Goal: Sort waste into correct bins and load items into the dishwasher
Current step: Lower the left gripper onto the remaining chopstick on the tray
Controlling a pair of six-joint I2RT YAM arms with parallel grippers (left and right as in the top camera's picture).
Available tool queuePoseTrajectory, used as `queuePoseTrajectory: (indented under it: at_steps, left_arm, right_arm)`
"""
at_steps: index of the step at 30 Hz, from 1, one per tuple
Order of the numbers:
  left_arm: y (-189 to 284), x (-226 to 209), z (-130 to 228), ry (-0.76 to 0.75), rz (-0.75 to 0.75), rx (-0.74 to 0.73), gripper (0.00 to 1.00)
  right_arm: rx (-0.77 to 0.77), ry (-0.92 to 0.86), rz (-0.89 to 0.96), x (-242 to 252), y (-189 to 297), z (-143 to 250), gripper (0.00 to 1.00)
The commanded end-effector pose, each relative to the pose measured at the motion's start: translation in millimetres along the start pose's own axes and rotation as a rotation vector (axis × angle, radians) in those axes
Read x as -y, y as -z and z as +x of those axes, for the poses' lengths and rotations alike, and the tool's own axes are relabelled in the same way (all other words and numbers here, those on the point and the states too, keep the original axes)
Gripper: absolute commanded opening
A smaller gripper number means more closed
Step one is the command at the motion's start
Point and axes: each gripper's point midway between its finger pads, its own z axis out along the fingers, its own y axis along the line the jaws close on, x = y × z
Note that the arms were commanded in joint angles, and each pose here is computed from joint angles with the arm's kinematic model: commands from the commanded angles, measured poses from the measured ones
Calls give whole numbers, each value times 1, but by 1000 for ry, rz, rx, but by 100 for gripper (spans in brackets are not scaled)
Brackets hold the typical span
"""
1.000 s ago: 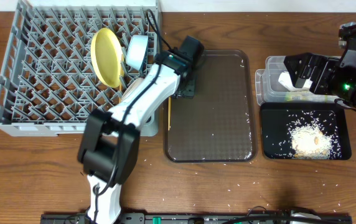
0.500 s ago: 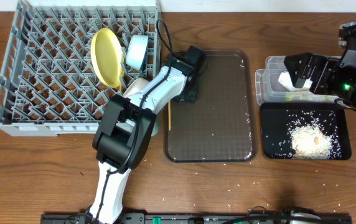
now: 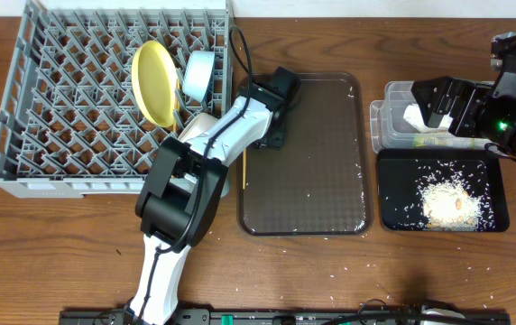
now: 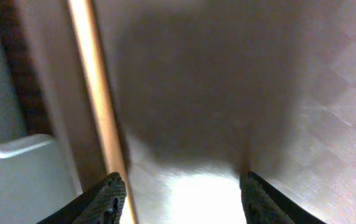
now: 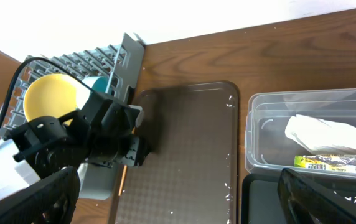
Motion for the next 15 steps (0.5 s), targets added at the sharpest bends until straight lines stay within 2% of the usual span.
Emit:
queuePoseTrajectory:
  at_steps: [1, 11, 15]
  left_arm:
    - [1, -20, -8, -2, -153, 52, 60]
    - [-18, -17, -2, 8, -153, 40, 61]
    - [-22, -7, 4, 6, -95, 9, 60]
  right_arm:
    - [13, -5, -1, 0, 4, -4, 99]
    - [13, -5, -1, 0, 4, -4, 99]
    - [13, -5, -1, 0, 4, -4, 99]
